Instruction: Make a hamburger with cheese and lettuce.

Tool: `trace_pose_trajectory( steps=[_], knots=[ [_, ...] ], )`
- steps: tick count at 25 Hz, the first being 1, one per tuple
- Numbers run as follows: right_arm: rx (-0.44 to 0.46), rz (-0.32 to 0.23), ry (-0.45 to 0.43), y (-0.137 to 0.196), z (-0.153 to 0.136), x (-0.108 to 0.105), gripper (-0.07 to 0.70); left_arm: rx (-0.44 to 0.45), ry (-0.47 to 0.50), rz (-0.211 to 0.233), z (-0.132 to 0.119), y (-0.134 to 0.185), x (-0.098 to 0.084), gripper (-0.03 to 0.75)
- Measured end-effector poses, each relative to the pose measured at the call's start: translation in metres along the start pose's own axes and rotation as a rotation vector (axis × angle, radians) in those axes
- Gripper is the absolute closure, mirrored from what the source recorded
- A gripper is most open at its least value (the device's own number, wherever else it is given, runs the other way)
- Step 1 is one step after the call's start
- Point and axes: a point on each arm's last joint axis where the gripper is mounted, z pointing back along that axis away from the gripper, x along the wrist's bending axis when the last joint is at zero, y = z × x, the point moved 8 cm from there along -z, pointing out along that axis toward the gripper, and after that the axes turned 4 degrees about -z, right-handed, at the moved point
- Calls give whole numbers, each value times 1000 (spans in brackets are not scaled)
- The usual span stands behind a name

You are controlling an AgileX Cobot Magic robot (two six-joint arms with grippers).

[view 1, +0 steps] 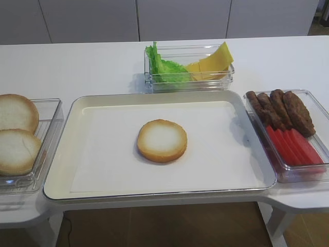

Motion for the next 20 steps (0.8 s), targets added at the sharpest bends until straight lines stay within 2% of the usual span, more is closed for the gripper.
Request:
trace_pose_trajectory(
  steps=[8, 11, 14, 20],
  knots=[
    [-2, 0, 0, 0, 0, 0, 433, -188, -31, 39, 38, 66, 0, 203],
    [-2, 0, 0, 0, 0, 0, 433, -261, -37, 40, 47, 85, 0, 203],
    [-2, 0, 0, 0, 0, 0, 433, -299, -30, 30, 48, 99, -4, 203],
    [-2, 2, 0, 0, 0, 0, 433, -310, 18, 39, 33, 123, -17, 203]
  ],
)
